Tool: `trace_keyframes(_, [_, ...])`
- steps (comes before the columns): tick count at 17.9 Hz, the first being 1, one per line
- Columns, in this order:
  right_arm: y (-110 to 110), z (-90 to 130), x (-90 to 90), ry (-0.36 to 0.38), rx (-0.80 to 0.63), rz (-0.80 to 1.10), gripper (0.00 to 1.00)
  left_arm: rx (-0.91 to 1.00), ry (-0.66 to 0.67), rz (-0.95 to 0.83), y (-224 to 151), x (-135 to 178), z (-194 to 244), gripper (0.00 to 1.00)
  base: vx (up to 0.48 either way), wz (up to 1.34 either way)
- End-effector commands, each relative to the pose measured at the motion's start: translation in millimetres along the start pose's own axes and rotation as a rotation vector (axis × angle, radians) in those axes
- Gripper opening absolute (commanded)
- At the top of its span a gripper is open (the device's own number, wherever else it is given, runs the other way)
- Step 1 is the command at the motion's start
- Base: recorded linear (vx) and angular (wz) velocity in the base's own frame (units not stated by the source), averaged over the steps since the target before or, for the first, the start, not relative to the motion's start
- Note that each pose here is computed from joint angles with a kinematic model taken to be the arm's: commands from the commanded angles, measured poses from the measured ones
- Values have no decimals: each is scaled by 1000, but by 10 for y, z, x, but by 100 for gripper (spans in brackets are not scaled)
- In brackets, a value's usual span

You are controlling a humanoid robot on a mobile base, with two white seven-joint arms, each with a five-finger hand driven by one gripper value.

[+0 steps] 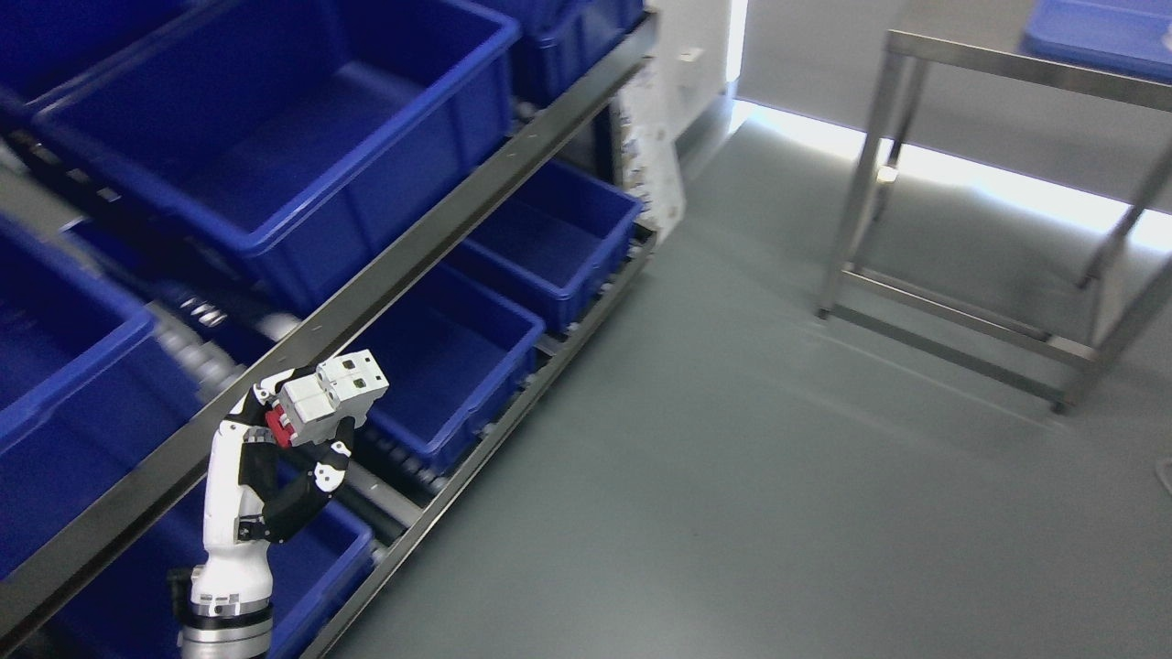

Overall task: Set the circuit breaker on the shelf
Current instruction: 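Hold the breaker in the left hand while turning toward the bin shelf, then raise the left hand with the breaker over the upper blue bin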

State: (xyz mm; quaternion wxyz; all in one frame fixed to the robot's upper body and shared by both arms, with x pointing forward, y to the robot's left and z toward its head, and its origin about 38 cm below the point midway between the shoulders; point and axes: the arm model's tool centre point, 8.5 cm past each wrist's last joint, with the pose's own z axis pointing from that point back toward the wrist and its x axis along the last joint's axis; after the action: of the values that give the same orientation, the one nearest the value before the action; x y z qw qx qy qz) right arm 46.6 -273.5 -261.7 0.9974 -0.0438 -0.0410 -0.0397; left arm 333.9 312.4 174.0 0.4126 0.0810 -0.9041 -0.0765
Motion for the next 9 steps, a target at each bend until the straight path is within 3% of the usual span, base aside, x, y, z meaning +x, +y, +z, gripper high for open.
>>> trace_keyframes(1, [-121, 3, -66, -17, -18, 2, 100, -5, 8, -39, 129, 19, 109, 14, -267, 1127])
trace_keyframes(5, [-121, 3, -66, -17, -18, 2, 100, 0, -47, -37, 126, 79, -100, 14, -180, 1097])
trace_keyframes(9, [-121, 3, -66, -17, -18, 2, 100, -22, -201, 24, -70, 398, -1077, 14, -75, 694])
